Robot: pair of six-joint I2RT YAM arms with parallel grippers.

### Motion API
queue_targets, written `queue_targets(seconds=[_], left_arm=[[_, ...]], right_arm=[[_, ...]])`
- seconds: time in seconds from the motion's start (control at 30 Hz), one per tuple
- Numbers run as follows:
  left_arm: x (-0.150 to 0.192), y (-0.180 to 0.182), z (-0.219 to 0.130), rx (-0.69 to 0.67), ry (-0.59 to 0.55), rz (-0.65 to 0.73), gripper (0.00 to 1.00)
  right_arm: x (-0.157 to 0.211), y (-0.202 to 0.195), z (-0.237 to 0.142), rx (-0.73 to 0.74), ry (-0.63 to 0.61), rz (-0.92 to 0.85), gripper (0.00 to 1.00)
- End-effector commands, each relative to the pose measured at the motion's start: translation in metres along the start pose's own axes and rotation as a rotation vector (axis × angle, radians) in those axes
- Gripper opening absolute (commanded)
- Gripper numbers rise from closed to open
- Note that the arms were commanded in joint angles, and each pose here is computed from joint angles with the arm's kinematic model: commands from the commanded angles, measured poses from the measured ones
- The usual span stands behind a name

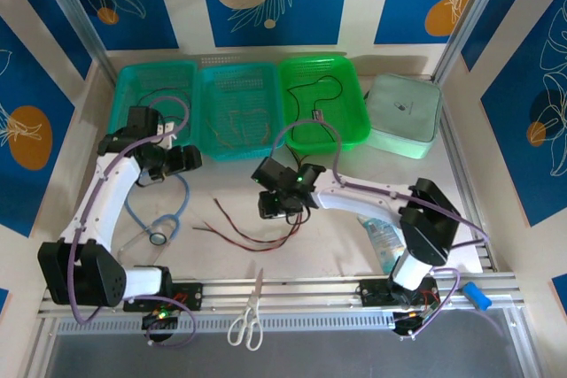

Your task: Untangle the cables

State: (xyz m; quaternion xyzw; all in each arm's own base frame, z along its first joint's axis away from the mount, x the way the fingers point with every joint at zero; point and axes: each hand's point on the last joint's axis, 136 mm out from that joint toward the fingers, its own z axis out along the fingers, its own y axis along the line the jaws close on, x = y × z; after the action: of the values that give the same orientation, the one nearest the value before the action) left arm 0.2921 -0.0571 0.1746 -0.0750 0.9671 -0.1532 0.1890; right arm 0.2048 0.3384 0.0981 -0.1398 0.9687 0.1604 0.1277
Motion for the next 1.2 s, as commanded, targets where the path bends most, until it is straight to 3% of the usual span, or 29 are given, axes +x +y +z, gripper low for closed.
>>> queue_targets(seconds=[0.0, 0.17, 0.4, 0.83, 1.17], left_arm=[[0.014, 0.0, 0.003, 0.028, 0.019, -0.059, 0.81], [0.022, 0.01, 0.013, 0.071, 0.037, -0.146, 0.81], [0.019, 0.028, 0.004, 0.052, -0.011, -0.197, 0.81], [0.029, 0.038, 0.008, 0.105, -0.032, -0.246, 0.79], [0.03, 0.037, 0.01, 0.119, -0.02, -0.238, 0.79]], right_arm=[[-0.02, 0.038, 0.01, -0.115, -0.057, -0.278, 0.33], [-0.03, 0.065, 0.028, -0.211, -0.035, -0.373, 0.33], [-0.035, 0.084, 0.058, -0.231, 0.008, -0.411, 0.31], [-0.036, 0.077, 0.096, -0.121, 0.101, -0.456, 0.11], [-0.023, 0.088, 0.105, -0.191, 0.162, -0.454, 0.24]])
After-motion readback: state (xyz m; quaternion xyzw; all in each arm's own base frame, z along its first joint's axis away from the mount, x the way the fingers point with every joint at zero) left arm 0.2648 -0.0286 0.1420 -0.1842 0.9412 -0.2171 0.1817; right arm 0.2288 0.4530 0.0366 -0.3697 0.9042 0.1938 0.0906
